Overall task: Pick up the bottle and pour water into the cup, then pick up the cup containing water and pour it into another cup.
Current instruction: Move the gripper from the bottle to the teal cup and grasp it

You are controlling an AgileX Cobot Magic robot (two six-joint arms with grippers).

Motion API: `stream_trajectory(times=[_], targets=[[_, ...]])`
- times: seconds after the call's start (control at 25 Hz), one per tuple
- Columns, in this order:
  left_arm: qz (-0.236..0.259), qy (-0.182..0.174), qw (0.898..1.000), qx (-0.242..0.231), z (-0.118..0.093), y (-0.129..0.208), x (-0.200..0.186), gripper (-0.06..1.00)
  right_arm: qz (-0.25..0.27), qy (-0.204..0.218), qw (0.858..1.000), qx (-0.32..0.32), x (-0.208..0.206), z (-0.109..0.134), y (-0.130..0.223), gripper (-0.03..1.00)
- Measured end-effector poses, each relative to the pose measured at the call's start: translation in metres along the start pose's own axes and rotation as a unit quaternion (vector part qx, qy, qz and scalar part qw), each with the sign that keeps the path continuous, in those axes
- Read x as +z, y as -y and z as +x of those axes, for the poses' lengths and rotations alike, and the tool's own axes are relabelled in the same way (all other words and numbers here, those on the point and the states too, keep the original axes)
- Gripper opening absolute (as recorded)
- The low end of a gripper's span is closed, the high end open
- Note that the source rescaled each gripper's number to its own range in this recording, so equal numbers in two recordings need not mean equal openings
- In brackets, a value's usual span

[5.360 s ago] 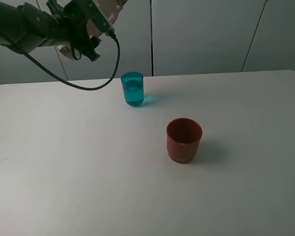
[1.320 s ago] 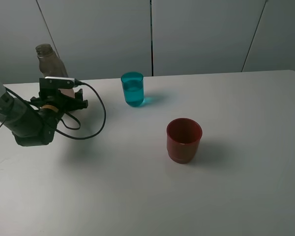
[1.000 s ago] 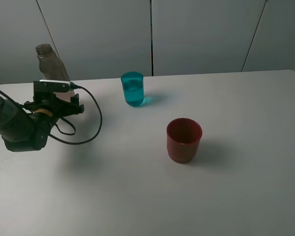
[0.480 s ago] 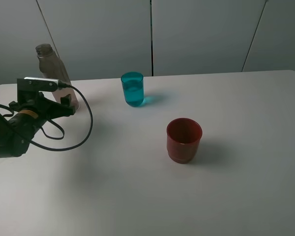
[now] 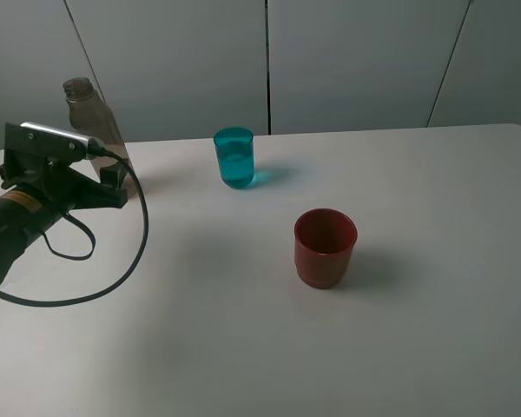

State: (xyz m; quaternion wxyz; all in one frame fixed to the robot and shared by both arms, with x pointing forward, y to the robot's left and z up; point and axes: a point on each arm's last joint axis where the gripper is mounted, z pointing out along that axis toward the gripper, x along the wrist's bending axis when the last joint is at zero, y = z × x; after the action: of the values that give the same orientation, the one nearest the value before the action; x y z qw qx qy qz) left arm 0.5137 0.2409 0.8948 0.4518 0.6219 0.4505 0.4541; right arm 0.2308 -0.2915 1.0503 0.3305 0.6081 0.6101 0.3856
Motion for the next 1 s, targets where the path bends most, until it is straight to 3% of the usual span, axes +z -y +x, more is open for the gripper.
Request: stream_trajectory(times=[0.32,0.56,1.0], targets=[[-0.022,0.067,0.997,0.014,-0.038,-0.012,0.002,0.99,0.000,0.000,1.000,0.000,0.000,0.000,0.000,0.20],[-0.021,0.098,0.995,0.018,-0.057,-0.023,0.019,0.99,0.000,0.000,1.000,0.003,0.000,0.000,0.000,0.20],[-0.018,0.142,0.990,0.001,-0.080,0.011,0.057,0.99,0.000,0.000,1.000,0.003,0.000,0.000,0.000,0.20]])
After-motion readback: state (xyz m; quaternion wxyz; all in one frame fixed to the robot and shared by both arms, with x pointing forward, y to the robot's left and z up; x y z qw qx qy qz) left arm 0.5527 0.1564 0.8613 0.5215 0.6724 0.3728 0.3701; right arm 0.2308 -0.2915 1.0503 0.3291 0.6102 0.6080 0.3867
